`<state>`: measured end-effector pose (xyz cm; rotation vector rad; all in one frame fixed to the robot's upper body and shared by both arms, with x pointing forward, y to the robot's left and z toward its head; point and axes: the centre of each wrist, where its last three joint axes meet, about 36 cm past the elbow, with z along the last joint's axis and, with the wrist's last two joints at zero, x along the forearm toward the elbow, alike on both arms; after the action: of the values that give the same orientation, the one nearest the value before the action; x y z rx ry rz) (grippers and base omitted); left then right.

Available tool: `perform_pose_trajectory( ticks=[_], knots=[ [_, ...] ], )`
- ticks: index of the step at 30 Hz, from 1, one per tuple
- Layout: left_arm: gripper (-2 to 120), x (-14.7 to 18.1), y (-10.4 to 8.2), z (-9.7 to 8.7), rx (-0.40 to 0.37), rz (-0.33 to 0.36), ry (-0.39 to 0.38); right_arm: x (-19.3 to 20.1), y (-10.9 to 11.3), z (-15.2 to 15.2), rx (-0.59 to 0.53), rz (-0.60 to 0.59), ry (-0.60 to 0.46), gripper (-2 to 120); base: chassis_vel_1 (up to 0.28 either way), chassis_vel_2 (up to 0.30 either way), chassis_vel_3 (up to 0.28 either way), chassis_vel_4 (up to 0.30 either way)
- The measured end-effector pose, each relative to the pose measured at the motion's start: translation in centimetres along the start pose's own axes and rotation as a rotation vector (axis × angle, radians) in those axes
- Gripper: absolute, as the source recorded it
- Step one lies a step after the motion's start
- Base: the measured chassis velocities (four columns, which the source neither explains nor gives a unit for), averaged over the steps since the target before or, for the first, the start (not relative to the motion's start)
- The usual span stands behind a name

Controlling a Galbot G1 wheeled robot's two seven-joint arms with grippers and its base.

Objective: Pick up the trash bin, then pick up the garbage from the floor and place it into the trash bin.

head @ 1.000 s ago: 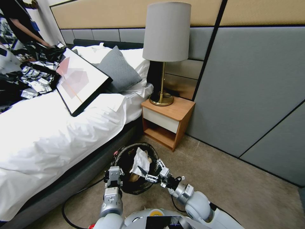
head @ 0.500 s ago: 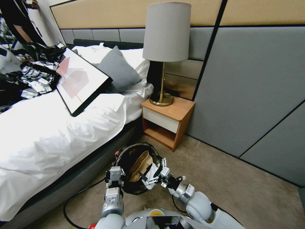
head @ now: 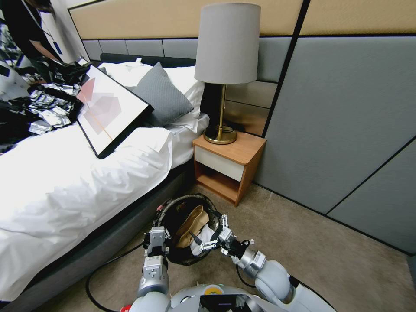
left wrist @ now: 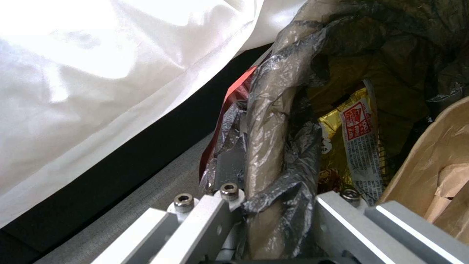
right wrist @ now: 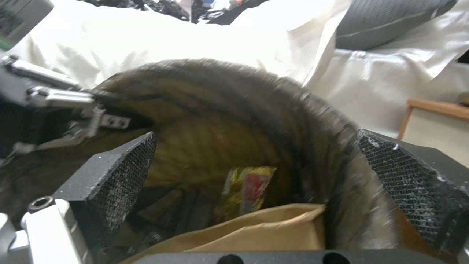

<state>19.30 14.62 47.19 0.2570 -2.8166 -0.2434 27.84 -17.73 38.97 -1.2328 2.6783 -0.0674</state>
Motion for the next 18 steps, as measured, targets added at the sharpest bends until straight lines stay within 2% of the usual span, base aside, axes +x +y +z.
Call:
perform_pose_trajectory(
  ticks=[4, 8, 11, 12, 14, 15, 18],
  knots=[
    [1, 0.1, 0.0, 0.0, 0.007, 0.004, 0.007, -0.5, -0.5, -1.1, 0.021, 0.033, -0.044, 100, 0.000, 0.000, 0.000, 0.000],
    [1, 0.0, 0.2, 0.0, 0.011, 0.002, 0.016, -1.0, -0.6, -3.1, 0.051, 0.116, -0.114, 100, 0.000, 0.000, 0.000, 0.000],
    [1, 0.0, 0.2, 0.0, 0.025, 0.006, 0.035, -1.0, 0.0, -5.3, 0.070, 0.240, -0.172, 100, 0.000, 0.000, 0.000, 0.000],
    [1, 0.0, 0.2, 0.0, 0.025, 0.006, 0.035, -1.0, 0.0, -5.3, 0.070, 0.240, -0.172, 100, 0.000, 0.000, 0.000, 0.000],
    [1, 0.0, 0.4, -0.1, 0.041, 0.005, 0.055, 0.7, -0.2, -7.0, 0.119, 0.437, -0.198, 100, 0.000, 0.000, 0.000, 0.000],
    [1, 0.0, 0.4, -0.1, 0.041, 0.005, 0.055, 0.7, -0.2, -7.0, 0.119, 0.437, -0.198, 100, 0.000, 0.000, 0.000, 0.000],
    [1, 0.0, 0.5, -0.2, 0.049, 0.004, 0.064, 2.2, 0.1, -6.4, 0.136, 0.605, -0.188, 100, 0.000, 0.000, 0.000, 0.000]
  ],
)
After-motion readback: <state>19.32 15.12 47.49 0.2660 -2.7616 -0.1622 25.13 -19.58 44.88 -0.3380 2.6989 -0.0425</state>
